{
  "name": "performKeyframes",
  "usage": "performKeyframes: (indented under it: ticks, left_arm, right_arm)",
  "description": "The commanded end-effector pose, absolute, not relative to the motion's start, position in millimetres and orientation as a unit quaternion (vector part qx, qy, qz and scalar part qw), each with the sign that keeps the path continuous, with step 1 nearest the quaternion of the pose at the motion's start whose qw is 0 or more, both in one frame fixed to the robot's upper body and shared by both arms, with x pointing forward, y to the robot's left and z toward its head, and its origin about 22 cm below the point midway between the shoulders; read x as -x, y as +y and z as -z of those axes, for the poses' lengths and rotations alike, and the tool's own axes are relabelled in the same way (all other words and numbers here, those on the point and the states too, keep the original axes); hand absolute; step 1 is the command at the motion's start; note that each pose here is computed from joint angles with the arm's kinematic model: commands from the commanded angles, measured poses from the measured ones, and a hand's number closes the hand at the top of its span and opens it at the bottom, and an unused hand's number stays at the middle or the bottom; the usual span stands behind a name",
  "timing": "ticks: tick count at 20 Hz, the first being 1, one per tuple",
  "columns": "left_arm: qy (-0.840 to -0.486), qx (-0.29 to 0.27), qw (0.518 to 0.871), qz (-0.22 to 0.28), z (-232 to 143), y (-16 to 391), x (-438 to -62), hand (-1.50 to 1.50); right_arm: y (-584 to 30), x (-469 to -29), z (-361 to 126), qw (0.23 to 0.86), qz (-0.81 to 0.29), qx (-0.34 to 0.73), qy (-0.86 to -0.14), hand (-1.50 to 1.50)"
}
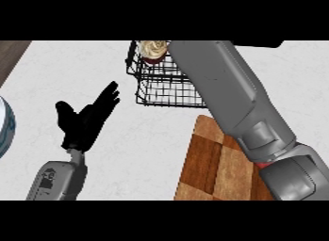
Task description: Pick the cupcake from the cutting board and place it in the tiered basket
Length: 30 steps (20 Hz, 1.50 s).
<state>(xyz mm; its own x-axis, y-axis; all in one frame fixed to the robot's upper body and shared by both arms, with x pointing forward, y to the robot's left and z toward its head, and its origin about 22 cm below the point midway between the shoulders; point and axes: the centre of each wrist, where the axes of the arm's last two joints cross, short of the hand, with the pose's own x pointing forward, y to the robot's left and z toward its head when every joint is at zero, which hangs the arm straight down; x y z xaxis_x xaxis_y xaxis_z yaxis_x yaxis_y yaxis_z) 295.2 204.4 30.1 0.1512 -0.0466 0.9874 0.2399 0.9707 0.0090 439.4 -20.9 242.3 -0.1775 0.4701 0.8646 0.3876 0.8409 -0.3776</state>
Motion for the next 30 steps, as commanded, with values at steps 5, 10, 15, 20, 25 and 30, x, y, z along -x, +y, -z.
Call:
performKeyframes:
  ticks: [5, 10, 15, 20, 25, 30]
  left_arm:
    - [-0.642, 0.056, 0.761, 0.073, -25, 209, -288, 0.0]
    - [-0.634, 0.035, 0.771, 0.052, -19, 245, -275, 0.0]
    - [-0.632, 0.034, 0.774, 0.039, -25, 230, -287, 0.0]
    - [-0.625, 0.021, 0.78, 0.03, -9, 244, -264, 0.0]
    - [-0.629, 0.017, 0.777, 0.021, -15, 250, -264, 0.0]
    - [-0.628, 0.009, 0.778, 0.018, -5, 255, -257, 0.0]
  right_arm:
    - [-31, -446, -262, 0.592, 0.105, 0.283, -0.748, -1.5]
    - [-85, -449, -251, 0.61, 0.095, 0.308, -0.724, -1.5]
    - [-128, -429, -247, 0.624, 0.036, 0.283, -0.727, -1.5]
    - [-175, -399, -234, 0.64, -0.026, 0.263, -0.721, -1.5]
    - [-239, -351, -247, 0.64, -0.037, 0.262, -0.722, -1.5]
    - [-304, -287, -252, 0.627, -0.043, 0.27, -0.73, -1.5]
